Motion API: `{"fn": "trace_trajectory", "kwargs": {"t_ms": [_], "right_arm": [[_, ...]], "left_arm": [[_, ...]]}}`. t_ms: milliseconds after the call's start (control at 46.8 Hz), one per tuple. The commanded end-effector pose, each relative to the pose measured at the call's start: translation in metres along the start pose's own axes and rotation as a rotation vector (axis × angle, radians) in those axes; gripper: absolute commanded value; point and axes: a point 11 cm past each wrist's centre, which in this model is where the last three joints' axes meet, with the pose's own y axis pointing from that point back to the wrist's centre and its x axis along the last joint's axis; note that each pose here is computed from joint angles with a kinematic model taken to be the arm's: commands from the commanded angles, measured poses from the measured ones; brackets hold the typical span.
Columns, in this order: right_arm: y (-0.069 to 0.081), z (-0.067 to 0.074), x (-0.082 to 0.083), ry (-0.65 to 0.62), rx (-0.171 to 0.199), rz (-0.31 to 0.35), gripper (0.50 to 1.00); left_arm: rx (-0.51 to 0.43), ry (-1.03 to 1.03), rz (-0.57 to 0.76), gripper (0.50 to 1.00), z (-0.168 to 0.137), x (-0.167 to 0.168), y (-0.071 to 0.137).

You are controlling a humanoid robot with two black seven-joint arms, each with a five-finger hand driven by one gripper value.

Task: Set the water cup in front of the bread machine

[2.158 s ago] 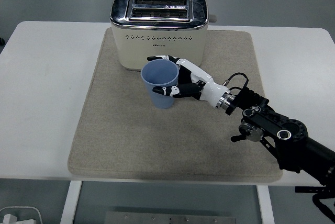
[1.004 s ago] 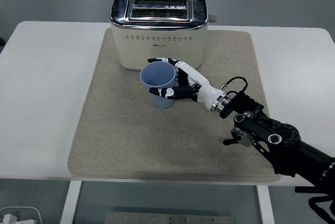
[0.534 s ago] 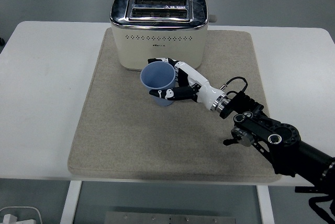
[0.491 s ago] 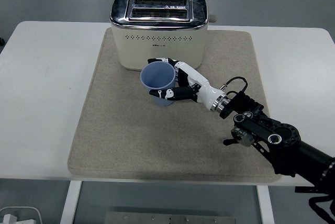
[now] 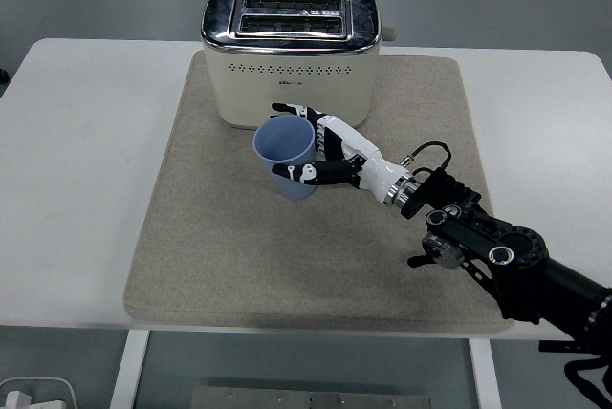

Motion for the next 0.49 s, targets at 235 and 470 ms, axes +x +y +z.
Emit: {"fn": "trace_trajectory", "kwargs": {"t_ms": [235,470], "right_arm": [[-0.0003,-0.0006,-0.0009,-0.006,0.001,-0.01,0.926],[-0.0014,-0.0024,-0.0004,-0.003,0.004,-0.012,0.926]], "left_arm": [[0.0,0.0,0.0,1.0,0.0,0.0,0.0],[0.0,0.0,-0.002,1.0,0.0,-0.0002,0.0]]}}
